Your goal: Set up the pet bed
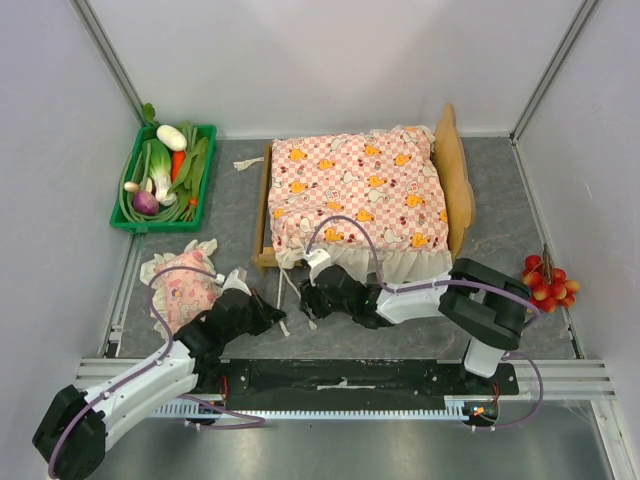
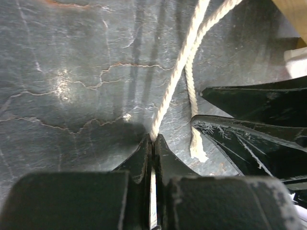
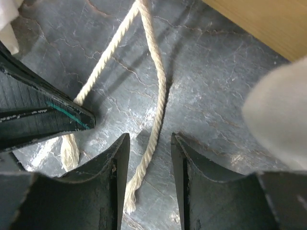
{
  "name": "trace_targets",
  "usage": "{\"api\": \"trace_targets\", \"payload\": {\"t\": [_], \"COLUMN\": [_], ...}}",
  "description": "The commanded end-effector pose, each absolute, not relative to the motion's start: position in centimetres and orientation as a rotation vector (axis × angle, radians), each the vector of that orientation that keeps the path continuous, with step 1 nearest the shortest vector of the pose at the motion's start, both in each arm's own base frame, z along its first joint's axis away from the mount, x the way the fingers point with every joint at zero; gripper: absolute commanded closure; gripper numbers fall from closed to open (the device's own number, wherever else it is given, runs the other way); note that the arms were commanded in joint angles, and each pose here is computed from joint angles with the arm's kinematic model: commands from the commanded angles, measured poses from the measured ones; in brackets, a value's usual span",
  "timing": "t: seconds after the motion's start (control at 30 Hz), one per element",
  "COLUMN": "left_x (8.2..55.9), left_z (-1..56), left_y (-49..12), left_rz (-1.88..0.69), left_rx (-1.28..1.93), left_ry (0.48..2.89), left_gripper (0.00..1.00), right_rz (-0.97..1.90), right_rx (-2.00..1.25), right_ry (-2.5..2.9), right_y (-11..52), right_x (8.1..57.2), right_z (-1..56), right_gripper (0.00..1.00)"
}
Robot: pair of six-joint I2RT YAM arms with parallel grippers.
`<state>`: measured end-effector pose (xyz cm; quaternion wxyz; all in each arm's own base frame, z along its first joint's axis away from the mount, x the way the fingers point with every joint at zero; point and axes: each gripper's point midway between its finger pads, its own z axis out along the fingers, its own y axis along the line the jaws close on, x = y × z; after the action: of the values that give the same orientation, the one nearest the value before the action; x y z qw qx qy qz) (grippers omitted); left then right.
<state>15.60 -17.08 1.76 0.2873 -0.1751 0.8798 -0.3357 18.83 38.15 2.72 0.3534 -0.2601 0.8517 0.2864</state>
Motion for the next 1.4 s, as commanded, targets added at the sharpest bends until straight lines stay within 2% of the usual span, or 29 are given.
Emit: {"api": "trace_targets", "payload": {"t": [0.0,0.1,0.13,0.2,0.23,0.3,0.43,0.67,0.87,1.03,1.37], "left_x": [16.3,16.5,16.5,16.6,16.7,16.8,16.7,16.6,16.6,16.6,16.4], "left_z": [2.5,2.7,2.7,3.0,3.1,3.3,3.1,3.2,3.5,3.7,4.1], "left_y": [-17.0,-17.2,-17.2,-17.3,-17.4,-17.5,-17.4,-17.2,-17.5,-17.6,-17.4], "left_rz": [-0.848,-0.838,-0.832,-0.832,-0.832,-0.832,-0.812,-0.777,-0.793,-0.798,-0.818], "left_rx": [-0.403,-0.376,-0.37,-0.356,-0.351,-0.338,-0.311,-0.274,-0.249,-0.235,-0.246], "left_ry": [2.339,2.347,2.351,2.35,2.35,2.35,2.367,2.385,2.379,2.374,2.355], "left_gripper": [0.98,0.98,0.98,0.98,0.98,0.98,0.98,0.98,0.98,0.98,0.98], "right_rz": [0.669,0.5,0.453,0.393,0.378,0.376,0.478,0.703,0.806,0.786,0.959], "right_rx": [-0.706,-0.737,-0.753,-0.761,-0.78,-0.812,-0.83,-0.784,-0.843,-0.867,-0.729], "right_ry": [2.206,2.244,2.267,2.276,2.282,2.299,2.253,2.062,1.984,1.937,1.78], "right_y": [39.3,37.9,37.3,36.6,36.4,35.9,36.5,38.3,39.8,41.5,47.4], "right_x": [19.7,20.0,19.6,19.5,19.1,18.4,17.3,17.1,16.4,18.4,24.0], "right_z": [1.9,0.1,-0.5,-1.2,-1.5,-2.2,-0.4,7.7,10.0,11.0,17.7], "right_gripper": [0.52,0.56,0.66,0.76,0.9,1.0,1.0,1.0,1.0,1.0,1.0]}}
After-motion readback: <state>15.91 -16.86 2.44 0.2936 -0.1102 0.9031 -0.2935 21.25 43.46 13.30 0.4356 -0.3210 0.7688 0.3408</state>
